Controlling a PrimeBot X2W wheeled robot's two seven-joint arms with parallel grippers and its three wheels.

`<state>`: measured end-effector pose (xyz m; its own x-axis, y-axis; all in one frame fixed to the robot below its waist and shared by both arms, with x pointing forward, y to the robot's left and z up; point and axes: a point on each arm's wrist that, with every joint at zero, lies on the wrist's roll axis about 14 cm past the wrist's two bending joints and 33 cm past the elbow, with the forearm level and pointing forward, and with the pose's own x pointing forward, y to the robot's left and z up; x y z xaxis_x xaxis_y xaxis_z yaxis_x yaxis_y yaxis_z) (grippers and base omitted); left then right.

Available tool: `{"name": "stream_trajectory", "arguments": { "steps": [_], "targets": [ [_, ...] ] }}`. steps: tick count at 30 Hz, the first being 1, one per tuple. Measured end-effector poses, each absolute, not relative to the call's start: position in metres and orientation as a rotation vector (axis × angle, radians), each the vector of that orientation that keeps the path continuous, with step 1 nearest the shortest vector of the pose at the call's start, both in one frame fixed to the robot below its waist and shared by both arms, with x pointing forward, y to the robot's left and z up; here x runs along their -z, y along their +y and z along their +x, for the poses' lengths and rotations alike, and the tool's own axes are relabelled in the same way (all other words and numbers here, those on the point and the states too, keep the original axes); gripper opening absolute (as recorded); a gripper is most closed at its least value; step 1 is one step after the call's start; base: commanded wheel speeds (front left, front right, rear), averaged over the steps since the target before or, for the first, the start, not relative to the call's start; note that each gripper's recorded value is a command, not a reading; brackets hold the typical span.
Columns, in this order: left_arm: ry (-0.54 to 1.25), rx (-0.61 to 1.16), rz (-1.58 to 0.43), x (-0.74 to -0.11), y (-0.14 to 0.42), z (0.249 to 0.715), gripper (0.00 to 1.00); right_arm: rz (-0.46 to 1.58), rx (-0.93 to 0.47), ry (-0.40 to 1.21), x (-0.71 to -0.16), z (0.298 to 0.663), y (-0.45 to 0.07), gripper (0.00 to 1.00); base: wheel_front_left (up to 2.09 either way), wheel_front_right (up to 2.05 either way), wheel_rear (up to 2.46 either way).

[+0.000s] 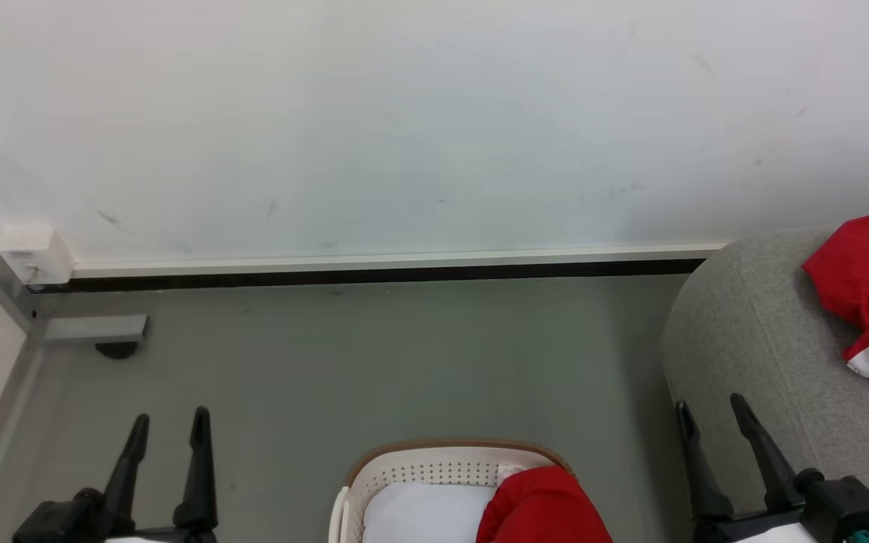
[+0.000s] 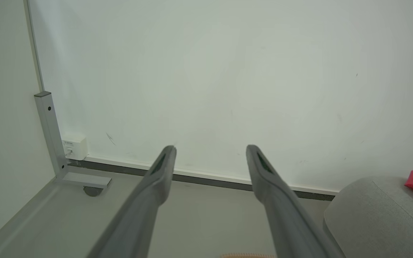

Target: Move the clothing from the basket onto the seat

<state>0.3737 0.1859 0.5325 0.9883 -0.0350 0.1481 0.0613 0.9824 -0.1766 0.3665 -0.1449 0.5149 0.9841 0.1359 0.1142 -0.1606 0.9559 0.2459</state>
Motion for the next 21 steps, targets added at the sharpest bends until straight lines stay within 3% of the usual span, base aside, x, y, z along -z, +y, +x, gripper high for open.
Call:
{"name": "stream_trajectory", "arguments": {
  "steps": [21],
  "targets": [
    [-0.147, 0.065, -0.188, -0.5278, 0.1801, 0.3790, 1.00, 0.258, -0.141, -0.107, -0.5177, 0.3708, -0.1481, 1.00, 0.00, 0.00, 0.00]
  ]
}}
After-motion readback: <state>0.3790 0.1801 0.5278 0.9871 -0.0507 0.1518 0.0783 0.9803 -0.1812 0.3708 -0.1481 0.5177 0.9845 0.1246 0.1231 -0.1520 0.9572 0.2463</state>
